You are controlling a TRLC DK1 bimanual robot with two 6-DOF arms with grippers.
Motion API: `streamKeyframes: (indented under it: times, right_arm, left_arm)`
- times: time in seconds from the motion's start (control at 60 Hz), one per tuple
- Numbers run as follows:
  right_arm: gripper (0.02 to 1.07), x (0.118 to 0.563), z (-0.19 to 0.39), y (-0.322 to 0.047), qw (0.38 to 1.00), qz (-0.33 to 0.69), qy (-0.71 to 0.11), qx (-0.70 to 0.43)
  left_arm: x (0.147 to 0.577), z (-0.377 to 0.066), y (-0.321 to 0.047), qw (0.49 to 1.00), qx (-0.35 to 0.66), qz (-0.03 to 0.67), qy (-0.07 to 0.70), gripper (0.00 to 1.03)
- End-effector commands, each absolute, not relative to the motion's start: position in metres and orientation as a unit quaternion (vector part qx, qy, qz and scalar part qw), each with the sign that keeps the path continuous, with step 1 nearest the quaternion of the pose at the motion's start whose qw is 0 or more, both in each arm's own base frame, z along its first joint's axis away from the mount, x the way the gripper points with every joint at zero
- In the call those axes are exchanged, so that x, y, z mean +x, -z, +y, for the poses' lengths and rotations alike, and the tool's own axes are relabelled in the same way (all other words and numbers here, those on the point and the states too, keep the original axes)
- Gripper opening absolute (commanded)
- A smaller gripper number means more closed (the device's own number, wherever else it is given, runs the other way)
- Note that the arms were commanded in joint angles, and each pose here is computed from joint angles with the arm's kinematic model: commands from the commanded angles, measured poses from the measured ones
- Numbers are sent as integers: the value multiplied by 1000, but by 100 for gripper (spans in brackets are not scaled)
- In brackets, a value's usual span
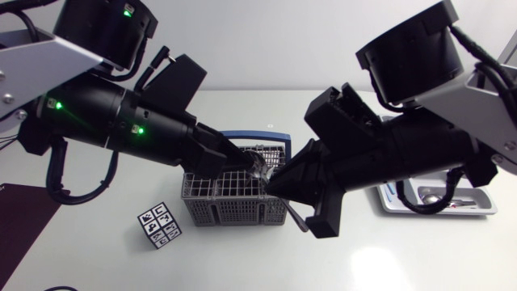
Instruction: Transfer all utensils from the basket to the drawer tray.
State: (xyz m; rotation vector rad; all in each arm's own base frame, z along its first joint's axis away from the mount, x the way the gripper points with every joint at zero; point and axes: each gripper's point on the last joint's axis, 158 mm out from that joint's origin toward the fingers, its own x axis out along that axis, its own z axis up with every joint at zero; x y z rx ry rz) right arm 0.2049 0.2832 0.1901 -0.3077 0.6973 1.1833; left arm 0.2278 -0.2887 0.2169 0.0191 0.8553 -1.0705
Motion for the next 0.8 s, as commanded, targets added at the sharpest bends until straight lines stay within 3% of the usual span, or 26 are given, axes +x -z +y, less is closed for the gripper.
streamKeyframes:
  times: [0.0, 0.183, 0.45, 0.6, 0.783]
  right_arm:
    - [10, 196, 283, -170, 746, 351, -548, -141]
    - [8, 190, 280, -162, 736, 367, -549, -149]
    - [8, 181, 269, -158, 729, 375, -549, -163]
    - [8, 181, 248, -154, 731, 378, -540, -177]
    - [8, 189, 201, -144, 739, 385, -517, -196]
  left_arm:
    - [232, -290, -225, 776, 0, 393, 494, 4]
    - [233, -289, -228, 778, -2, 389, 494, 5]
    - [250, -283, -261, 800, -13, 352, 486, 66]
    - [266, -271, -284, 822, -26, 321, 470, 69]
    - [280, -258, -277, 837, -25, 323, 440, 69]
